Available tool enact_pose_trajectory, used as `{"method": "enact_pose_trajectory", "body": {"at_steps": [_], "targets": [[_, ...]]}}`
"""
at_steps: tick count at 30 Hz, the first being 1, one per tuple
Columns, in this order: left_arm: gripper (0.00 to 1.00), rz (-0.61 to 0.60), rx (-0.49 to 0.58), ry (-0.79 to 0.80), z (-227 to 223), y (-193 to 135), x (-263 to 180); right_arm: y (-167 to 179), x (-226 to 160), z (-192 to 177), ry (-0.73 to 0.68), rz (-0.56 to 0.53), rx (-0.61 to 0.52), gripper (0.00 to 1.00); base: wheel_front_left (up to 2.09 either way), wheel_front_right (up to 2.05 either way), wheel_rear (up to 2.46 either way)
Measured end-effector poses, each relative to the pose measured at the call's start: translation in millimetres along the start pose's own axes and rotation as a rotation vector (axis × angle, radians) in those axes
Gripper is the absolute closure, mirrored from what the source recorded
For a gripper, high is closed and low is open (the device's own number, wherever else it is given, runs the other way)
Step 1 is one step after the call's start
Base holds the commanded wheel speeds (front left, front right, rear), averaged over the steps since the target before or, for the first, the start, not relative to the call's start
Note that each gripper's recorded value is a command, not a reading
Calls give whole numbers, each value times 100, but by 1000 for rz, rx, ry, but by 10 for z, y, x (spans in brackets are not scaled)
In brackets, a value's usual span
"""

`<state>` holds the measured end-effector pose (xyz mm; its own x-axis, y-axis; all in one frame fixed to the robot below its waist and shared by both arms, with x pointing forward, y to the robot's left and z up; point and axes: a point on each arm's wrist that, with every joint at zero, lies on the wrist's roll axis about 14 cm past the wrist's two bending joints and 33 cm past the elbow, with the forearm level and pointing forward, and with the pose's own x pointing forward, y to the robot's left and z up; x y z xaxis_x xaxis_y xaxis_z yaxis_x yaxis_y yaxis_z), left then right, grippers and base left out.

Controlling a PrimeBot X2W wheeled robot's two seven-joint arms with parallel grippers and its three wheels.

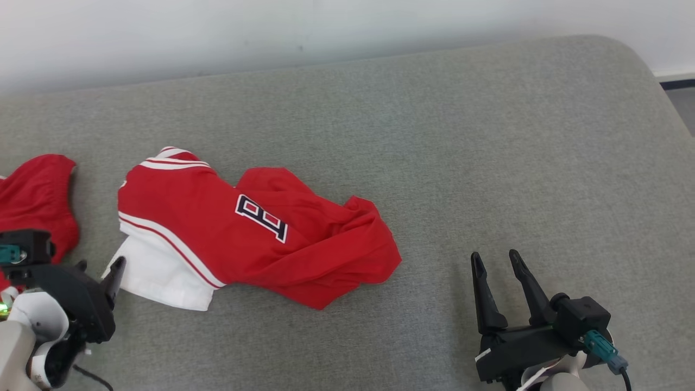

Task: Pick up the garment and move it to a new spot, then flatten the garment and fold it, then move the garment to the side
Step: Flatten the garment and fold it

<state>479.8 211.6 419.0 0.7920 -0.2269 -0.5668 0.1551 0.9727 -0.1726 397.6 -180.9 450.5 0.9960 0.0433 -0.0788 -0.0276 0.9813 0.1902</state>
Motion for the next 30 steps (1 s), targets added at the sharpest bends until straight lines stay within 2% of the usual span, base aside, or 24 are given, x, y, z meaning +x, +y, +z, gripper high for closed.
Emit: {"method": "enact_pose_trajectory", "body": {"at_steps": [5, 6, 7, 8, 9, 14, 20, 26, 30], "targets": [[0, -3, -27, 74, -164, -15, 116, -101, -36, -18, 7, -30, -2, 0, 0, 0, 0], [6, -3, -37, 82, -184, -14, 135, -118, -42, -22, 8, -35, -2, 0, 0, 0, 0], [33, 1, -40, 94, -214, -3, 149, -128, -46, -28, 10, -38, -3, 0, 0, 0, 0], [93, 2, -37, 101, -234, 1, 159, -135, -49, -29, 10, -40, -3, 0, 0, 0, 0], [100, 7, -39, 100, -233, 14, 163, -143, -54, -27, 10, -43, -3, 0, 0, 0, 0], [100, -47, -69, -26, -21, -154, 90, -165, -94, 27, -6, -51, -3, 0, 0, 0, 0], [100, -83, -118, -151, 62, -298, -221, -62, -126, 43, -13, -22, -2, 0, 0, 0, 0], [100, -50, -152, -211, -45, -288, -629, 124, -78, 69, -22, 33, -1, 0, 0, 0, 0], [100, -38, -236, -226, -207, -362, -887, 219, -68, 55, -18, 60, 1, 0, 0, 0, 0]]}}
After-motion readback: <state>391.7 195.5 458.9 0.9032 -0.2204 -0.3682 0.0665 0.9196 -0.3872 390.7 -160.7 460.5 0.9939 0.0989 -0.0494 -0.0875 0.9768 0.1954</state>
